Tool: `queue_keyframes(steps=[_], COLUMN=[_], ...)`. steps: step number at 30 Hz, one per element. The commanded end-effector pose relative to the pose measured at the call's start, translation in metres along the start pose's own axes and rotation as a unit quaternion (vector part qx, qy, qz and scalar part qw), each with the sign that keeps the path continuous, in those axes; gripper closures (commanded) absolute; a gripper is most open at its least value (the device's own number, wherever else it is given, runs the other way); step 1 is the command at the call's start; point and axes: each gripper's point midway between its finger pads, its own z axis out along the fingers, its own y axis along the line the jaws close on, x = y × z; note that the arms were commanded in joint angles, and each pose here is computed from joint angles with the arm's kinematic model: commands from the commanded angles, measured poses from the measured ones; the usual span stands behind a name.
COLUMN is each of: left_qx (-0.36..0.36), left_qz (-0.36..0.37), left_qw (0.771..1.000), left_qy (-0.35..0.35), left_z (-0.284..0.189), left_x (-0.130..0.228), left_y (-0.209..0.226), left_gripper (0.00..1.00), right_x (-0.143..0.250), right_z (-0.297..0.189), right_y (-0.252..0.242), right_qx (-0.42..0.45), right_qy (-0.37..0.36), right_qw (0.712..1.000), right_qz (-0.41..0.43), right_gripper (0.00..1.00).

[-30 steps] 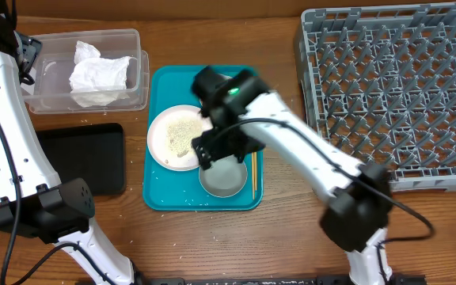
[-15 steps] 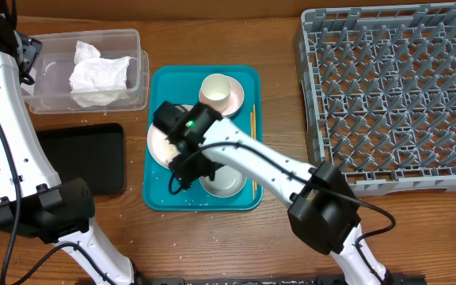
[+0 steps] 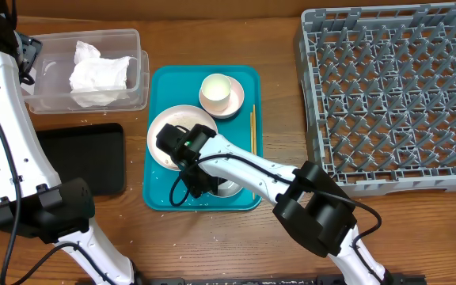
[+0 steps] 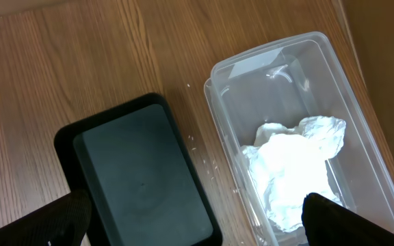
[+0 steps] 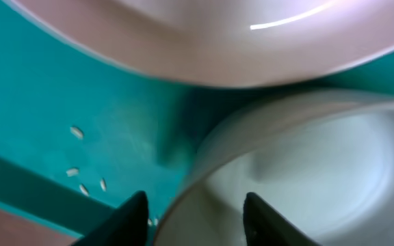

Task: Sort waste into correct bins and load items into the dishwasher
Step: 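Grasp the white bowl rim with the right gripper and lift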

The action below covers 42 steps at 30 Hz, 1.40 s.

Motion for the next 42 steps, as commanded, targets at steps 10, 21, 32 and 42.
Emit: queue_keyframes(steps=[10,21,32,42], left_qx=[-0.008,-0.008,-0.008,-0.008], left_qz=[0.0,0.0,0.0,0.0], left_qw=[1.0,1.0,1.0,1.0], left_qy=[-0.005,-0.005,-0.005,-0.005], left_z=[0.003,0.003,0.003,0.003], left_x=[0.0,0.0,0.001,0.0], left_y=[-0.001,-0.001,-0.001,-0.001], left_gripper=[0.0,0.0,0.0,0.0], right_x=[-0.007,-0.029,-0.008,0.012], right_z=[-0.046,-0.105,-0.039,-0.012], right_y=[0.012,-0.005,0.013,0.002], right_qx=[-0.032,-0.056,-0.041,-0.015], right_qy=[-0.002,-0.041,-0.001,0.031], right_qw=[0.999,0.997,0.999,0.999], right_qz=[0.005,0.03,0.004,0.004], right_gripper=[0.96,0.8,0.57,0.8])
